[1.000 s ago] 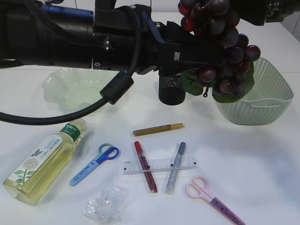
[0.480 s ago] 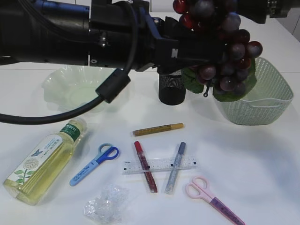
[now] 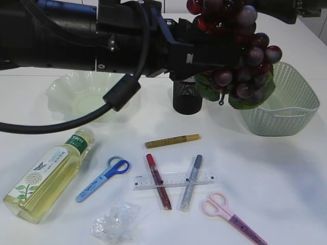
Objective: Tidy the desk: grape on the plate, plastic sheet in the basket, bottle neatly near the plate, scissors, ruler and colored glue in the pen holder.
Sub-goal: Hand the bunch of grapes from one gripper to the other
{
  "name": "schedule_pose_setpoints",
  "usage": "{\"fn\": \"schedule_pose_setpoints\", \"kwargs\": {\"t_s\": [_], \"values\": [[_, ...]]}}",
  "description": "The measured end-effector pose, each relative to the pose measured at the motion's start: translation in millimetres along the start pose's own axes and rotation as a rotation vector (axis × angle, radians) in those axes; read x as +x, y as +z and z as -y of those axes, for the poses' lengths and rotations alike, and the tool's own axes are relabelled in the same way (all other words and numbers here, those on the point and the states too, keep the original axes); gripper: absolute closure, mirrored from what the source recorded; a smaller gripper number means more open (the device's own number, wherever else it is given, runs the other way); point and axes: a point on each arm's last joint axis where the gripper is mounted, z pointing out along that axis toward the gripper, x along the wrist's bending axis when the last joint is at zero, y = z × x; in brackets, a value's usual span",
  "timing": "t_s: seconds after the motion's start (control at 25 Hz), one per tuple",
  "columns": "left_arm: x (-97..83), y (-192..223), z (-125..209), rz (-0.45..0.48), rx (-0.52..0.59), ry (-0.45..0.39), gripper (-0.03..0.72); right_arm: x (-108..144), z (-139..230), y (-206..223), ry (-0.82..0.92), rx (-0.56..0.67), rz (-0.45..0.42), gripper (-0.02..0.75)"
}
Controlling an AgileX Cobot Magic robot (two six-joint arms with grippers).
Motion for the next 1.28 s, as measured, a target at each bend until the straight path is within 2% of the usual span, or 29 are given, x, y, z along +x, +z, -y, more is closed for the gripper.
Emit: {"fn": "schedule_pose_setpoints", "kwargs": {"t_s": [0.8, 1.04, 1.28], "values": [[2.2, -1, 0, -0.033, 0.01, 0.018, 0.487, -11, -8, -1, 0.005, -0.094, 0.126, 0.189], [5.1, -1, 0, -0.065, 0.011, 0.02, 0.487, -19, -14, -3, 0.007, -0.154, 0.212, 0.189], [11.4, -2, 1, -0.134, 0.019, 0.03, 0.487, -25, -17, -5, -0.013, -0.183, 0.283, 0.189]]}}
